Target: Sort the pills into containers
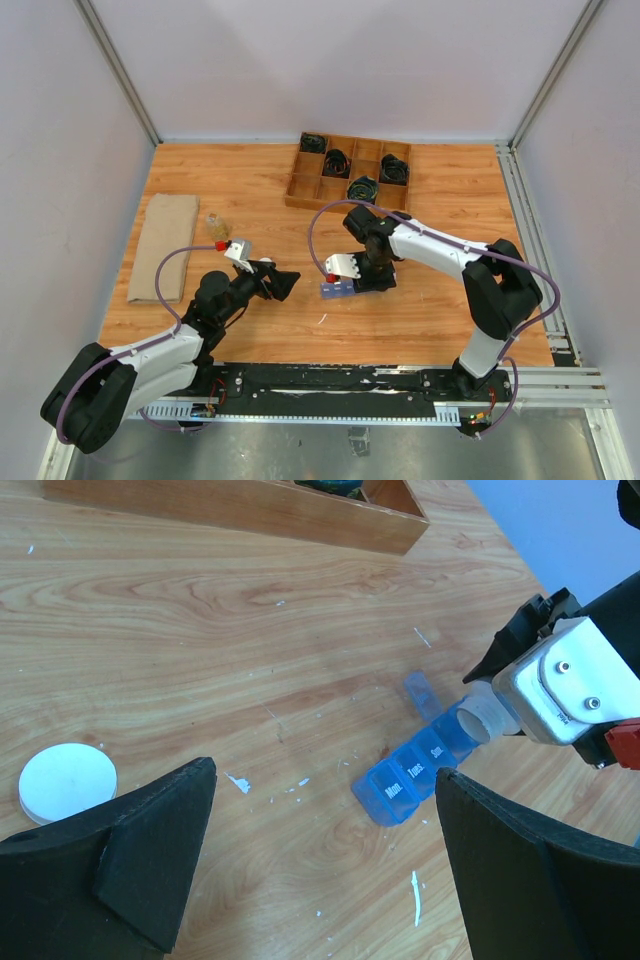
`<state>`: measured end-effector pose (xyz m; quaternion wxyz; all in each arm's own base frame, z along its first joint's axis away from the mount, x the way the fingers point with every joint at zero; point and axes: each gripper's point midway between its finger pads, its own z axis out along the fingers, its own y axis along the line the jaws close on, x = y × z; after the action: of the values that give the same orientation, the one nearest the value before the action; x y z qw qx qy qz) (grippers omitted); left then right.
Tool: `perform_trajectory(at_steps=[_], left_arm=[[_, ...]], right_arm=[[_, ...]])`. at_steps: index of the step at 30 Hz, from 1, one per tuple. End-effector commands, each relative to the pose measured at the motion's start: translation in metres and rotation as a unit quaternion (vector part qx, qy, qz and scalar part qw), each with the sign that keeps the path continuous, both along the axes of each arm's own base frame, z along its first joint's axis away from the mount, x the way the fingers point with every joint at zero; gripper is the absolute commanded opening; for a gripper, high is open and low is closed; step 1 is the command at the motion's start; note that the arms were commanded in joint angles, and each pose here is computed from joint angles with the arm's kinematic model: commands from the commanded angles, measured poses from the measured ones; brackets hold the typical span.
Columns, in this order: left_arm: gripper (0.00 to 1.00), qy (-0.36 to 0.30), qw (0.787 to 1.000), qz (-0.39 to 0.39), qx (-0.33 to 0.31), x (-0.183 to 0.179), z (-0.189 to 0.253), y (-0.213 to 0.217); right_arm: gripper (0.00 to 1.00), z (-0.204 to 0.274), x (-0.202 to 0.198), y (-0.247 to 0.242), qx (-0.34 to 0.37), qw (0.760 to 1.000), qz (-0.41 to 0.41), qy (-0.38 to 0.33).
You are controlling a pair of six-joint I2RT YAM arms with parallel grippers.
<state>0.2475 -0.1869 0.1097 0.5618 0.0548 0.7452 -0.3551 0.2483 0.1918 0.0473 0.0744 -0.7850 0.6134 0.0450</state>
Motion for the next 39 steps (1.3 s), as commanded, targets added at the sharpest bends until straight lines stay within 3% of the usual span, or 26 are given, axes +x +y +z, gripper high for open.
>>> perform_trajectory(at_steps=[1,22,39], left_arm=[[0.95,-0.033,0.999,-0.001,-0.008,0.0064,0.0196,-0.0026],[0.95,-0.034,0.999,-0.002,-0.009,0.0055,0.0205,-0.0023],[0.95,-0.036,0.999,0.000,-0.010,0.0049,0.0213,-0.0013]], right_arm=[[0.04,0.0043,-0.0020,0.0013,-0.015,1.000,0.001,0.002],[0.04,0.0009,-0.0036,0.0007,-0.021,1.000,-0.005,0.009],[0.04,0.0021,-0.0060,0.0045,0.033,0.999,-0.026,0.018]])
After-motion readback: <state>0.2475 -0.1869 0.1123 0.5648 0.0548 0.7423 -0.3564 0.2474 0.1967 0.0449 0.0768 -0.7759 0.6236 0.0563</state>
